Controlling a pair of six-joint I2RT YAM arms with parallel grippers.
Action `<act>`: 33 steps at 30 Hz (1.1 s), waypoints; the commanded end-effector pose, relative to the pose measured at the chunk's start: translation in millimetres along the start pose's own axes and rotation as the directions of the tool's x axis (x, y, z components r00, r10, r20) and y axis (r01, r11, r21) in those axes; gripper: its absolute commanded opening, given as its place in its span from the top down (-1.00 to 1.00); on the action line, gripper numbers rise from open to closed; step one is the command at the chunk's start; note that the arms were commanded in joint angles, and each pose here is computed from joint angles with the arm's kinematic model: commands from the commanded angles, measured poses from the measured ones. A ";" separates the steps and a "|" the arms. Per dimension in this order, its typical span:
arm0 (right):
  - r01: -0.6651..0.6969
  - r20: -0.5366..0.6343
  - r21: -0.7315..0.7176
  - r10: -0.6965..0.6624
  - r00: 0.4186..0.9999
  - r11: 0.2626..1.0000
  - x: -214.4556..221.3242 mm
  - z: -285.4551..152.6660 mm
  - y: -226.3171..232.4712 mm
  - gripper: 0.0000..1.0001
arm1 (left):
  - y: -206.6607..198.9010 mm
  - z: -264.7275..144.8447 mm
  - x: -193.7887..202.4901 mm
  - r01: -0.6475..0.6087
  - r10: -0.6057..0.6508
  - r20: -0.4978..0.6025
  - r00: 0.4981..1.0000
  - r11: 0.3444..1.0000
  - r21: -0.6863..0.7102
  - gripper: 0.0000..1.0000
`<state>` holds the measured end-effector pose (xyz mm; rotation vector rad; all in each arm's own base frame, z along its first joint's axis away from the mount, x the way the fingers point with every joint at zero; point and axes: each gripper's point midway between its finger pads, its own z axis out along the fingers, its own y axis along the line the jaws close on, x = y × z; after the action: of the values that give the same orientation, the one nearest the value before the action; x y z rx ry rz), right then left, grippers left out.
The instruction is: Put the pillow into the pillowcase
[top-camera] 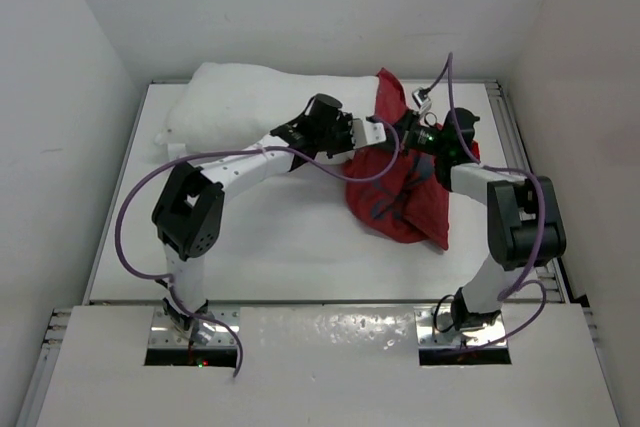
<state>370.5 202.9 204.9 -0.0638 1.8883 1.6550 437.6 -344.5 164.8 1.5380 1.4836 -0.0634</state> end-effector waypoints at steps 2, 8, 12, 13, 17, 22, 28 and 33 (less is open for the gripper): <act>-0.024 0.185 -0.008 0.025 0.982 1.000 -45.8 -3.2 1.2 1.00 | -47.4 -32.4 -11.5 0.017 -0.036 0.068 0.997 0.966 0.257 0.87; 0.047 0.142 0.214 -0.079 0.987 0.976 -49.3 15.9 -29.4 0.84 | -68.4 -50.2 -22.9 0.064 -0.112 0.109 0.988 0.926 0.371 0.48; 0.064 0.022 0.498 -0.087 0.996 0.865 -31.3 8.9 -65.1 0.27 | -47.6 -56.8 -38.2 0.152 -0.208 0.127 0.970 0.924 0.350 0.09; 0.097 0.006 0.521 -0.118 0.993 0.848 -40.0 11.3 -59.0 -0.09 | -35.3 -58.1 -45.3 0.168 -0.224 0.139 0.965 0.929 0.330 -0.03; 0.161 -0.087 0.686 -0.139 0.986 0.709 -43.5 -19.5 -67.3 -0.97 | 1.2 -71.6 -60.9 0.259 -0.317 0.168 0.933 0.920 0.294 -0.77; 0.170 -0.016 0.823 -0.277 0.961 0.542 -94.7 -57.2 -46.9 -0.98 | 66.8 -102.3 -66.8 0.316 -0.351 0.224 0.909 0.932 0.180 -0.99; 0.152 0.035 0.886 -0.390 0.920 0.438 -157.7 -57.8 -41.1 -0.09 | 169.1 -124.2 15.2 0.514 -0.492 0.147 0.858 0.823 -0.243 -0.99; 0.067 0.078 0.920 -0.350 0.933 0.385 -194.0 -31.9 -102.0 -0.15 | 232.1 -154.6 125.8 0.576 -0.642 0.083 0.763 0.615 -0.538 -0.99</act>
<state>528.9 94.8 250.6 0.2773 2.1243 0.3460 531.1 -176.1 296.8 0.8234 1.8049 -0.1270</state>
